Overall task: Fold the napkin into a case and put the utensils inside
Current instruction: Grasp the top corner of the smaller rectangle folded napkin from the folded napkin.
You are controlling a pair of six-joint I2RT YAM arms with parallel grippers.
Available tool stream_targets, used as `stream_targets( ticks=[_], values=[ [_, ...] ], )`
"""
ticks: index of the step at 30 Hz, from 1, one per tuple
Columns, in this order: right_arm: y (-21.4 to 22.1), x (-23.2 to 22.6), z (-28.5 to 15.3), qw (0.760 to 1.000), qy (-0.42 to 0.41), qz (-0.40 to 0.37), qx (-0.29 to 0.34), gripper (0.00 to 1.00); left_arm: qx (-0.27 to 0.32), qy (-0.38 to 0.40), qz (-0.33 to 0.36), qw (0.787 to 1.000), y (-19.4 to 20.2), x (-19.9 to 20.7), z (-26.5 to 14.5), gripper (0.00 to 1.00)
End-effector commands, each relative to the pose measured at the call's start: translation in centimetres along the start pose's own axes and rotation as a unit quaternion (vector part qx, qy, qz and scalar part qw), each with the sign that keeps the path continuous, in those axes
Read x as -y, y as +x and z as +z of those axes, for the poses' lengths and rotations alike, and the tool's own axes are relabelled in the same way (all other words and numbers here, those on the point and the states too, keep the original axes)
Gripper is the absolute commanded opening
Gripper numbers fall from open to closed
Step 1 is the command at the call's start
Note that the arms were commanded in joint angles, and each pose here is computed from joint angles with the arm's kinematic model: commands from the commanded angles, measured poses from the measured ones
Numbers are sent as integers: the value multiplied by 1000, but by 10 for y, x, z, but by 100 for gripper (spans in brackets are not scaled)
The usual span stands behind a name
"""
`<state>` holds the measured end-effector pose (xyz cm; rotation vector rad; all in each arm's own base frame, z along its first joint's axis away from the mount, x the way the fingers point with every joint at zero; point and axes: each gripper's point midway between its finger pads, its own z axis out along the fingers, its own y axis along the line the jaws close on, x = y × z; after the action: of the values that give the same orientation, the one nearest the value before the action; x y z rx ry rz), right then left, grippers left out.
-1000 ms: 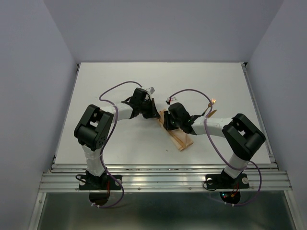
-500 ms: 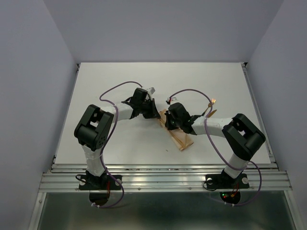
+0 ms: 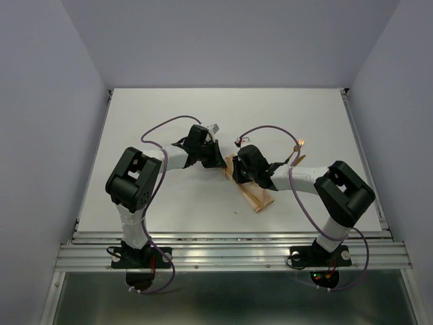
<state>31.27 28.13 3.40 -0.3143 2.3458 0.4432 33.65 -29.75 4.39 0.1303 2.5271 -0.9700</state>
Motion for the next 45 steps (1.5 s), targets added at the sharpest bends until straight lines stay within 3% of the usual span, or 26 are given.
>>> stream_targets(
  ticks=[1, 5, 8, 24, 30, 31, 32, 34, 36, 45],
  values=[
    [-22, -1, -12, 999, 10, 3, 42, 25, 9, 20, 12, 1000, -8, 13, -1, 0],
    [-22, 1, -15, 999, 13, 9, 47, 26, 11, 21, 14, 1000, -10, 14, -1, 0],
    [-28, 0, -21, 998, 10, 14, 61, 35, 11, 21, 13, 1000, -10, 15, -2, 0],
    [-6, -1, -6, 1000, 1, -1, 21, 40, 19, 25, 18, 999, -16, 21, -7, 0],
    [-1, 1, -2, 1000, 6, -3, 14, 32, 21, 25, 20, 999, -18, 23, -9, 0],
    [-2, 2, -3, 1000, 7, -1, 15, 19, 21, 25, 21, 999, -18, 24, -9, 0],
    [-3, 1, -3, 1000, 7, -1, 17, 19, 22, 25, 21, 999, -19, 24, -9, 0],
    [-5, 1, -4, 1000, 6, 0, 21, 6, 21, 24, 21, 999, -18, 23, -9, 0],
    [-10, -1, -7, 1000, 3, 3, 30, 1, 20, 25, 22, 999, -17, 24, -9, 0],
    [-26, -16, -14, 998, -31, -4, 46, 1, 25, 30, 26, 999, -20, 32, -13, 0]
  ],
)
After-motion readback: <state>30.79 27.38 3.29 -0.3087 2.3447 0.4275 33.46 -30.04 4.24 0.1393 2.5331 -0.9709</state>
